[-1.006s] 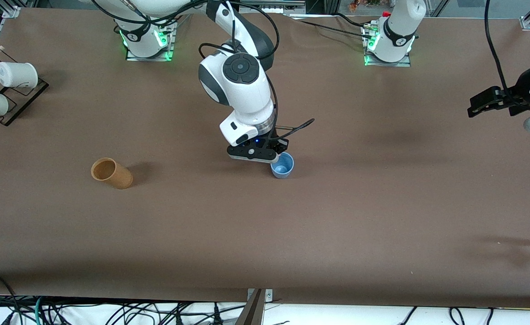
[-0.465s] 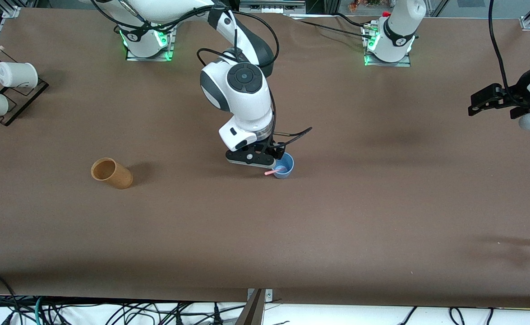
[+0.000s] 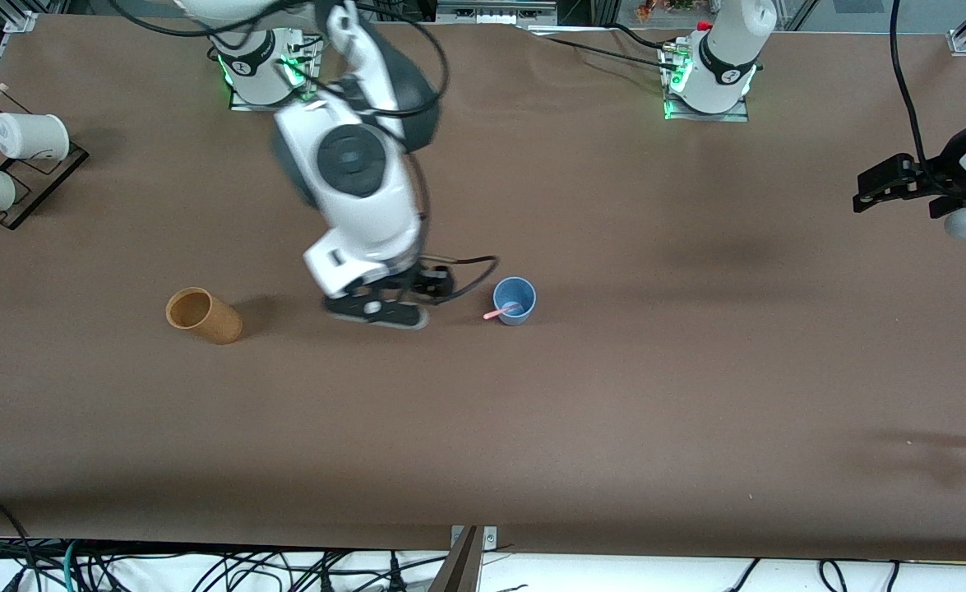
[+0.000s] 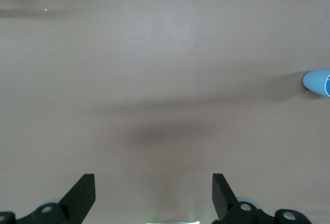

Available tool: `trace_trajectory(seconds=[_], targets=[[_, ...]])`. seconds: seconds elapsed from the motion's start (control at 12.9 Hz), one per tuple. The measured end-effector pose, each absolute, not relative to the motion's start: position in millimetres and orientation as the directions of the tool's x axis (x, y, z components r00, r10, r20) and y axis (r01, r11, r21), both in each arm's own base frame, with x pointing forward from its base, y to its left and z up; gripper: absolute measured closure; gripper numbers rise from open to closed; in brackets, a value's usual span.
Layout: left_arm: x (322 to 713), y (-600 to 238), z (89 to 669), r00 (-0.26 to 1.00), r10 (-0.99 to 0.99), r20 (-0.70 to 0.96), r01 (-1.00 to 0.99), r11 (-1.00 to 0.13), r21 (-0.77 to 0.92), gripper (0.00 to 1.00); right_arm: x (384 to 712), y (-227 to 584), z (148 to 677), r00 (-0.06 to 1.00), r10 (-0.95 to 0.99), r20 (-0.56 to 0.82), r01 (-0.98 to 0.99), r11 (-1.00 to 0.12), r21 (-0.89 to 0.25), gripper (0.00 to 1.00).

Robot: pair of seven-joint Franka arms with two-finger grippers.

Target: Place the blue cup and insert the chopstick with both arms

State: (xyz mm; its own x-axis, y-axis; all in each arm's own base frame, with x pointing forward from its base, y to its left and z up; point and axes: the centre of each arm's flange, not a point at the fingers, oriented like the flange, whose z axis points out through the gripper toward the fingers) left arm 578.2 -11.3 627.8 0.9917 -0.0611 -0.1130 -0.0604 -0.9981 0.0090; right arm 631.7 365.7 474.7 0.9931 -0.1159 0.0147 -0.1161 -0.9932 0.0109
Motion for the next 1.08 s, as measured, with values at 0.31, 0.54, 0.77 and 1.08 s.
trace_trajectory(seconds=[0.31, 0.54, 0.77, 1.08], targets=[[579, -11, 628, 0.992, -0.06, -0.112, -0.06, -0.998, 0.009, 0.0, 654, 228, 538, 0.998, 0.022, -0.066, 0.021, -1.0, -0.006, 0.0], [579, -11, 627, 0.992, -0.061, -0.112, -0.061, -0.998, 0.009, 0.0, 633, 145, 579, 0.992, 0.089, -0.087, 0.089, -0.996, -0.012, 0.0], [579, -11, 627, 0.992, -0.062, -0.112, -0.062, -0.998, 0.009, 0.0, 577, 95, 612, 0.992, 0.083, -0.096, 0.081, -0.996, -0.022, 0.0], [579, -11, 627, 0.992, -0.063, -0.112, -0.063, -0.998, 0.009, 0.0, 546, 95, 626, 0.992, 0.094, -0.088, 0.093, -0.995, -0.025, 0.0]])
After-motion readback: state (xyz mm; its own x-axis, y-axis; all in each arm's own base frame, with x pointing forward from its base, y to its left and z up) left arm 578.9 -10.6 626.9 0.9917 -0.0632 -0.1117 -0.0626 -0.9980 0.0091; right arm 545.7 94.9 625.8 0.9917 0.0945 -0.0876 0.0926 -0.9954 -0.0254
